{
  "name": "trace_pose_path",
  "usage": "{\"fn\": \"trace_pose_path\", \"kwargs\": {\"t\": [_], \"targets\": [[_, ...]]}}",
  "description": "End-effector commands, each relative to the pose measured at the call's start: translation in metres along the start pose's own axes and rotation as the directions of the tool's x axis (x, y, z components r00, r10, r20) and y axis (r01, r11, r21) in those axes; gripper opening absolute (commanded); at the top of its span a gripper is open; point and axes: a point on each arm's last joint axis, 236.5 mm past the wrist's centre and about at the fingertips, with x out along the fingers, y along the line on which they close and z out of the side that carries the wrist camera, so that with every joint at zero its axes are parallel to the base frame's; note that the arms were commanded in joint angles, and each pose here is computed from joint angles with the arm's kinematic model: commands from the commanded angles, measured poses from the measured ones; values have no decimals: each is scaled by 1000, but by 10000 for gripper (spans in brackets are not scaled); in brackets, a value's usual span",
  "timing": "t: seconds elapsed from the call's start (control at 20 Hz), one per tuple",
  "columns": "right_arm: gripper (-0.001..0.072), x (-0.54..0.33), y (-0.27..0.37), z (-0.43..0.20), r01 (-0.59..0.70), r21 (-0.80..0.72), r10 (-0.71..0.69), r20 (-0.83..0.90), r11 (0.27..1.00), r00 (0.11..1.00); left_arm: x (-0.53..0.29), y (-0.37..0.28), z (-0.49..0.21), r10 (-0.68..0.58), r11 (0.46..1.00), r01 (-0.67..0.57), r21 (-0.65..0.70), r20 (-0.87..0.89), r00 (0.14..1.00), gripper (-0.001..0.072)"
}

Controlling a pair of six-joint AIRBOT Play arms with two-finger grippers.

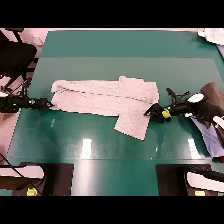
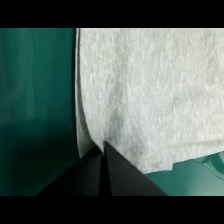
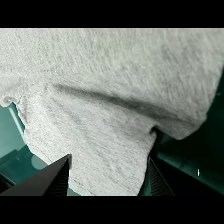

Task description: Fold the shirts.

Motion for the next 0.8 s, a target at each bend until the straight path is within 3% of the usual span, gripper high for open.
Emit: {"fn": "trace_pose_path", "kwargs": {"t": [0.0,0.45,0.5,0.55,0.6,0.65,0.75], "targets": [[545,1,0,2,3,4,-3,9,1000,1000,-1,-1,0,-2,1000,2,0,-2,1000,28],[543,2,1,-2,3,24,-2,-8,1000,1000,-1,-1,-1,-5,1000,5,0,-4,1000,27],[442,2,1,-1,4,24,-4,-2,1000,1000,0,-2,-1,-6,1000,6,0,-4,1000,27],[292,5,3,-3,4,21,-3,-11,1000,1000,0,-2,0,-8,1000,8,-2,-3,1000,27],[211,10,3,-7,3,23,-3,-31,1000,1000,-1,-3,-1,-12,1000,12,-1,-5,1000,26],[207,17,2,-13,9,25,-7,-60,1000,998,-1,-5,-2,-18,1000,18,-1,-11,1000,26],[15,29,1,-23,20,21,-17,-107,1000,994,-1,-7,-4,-27,1000,27,-1,-20,999,25]]}}
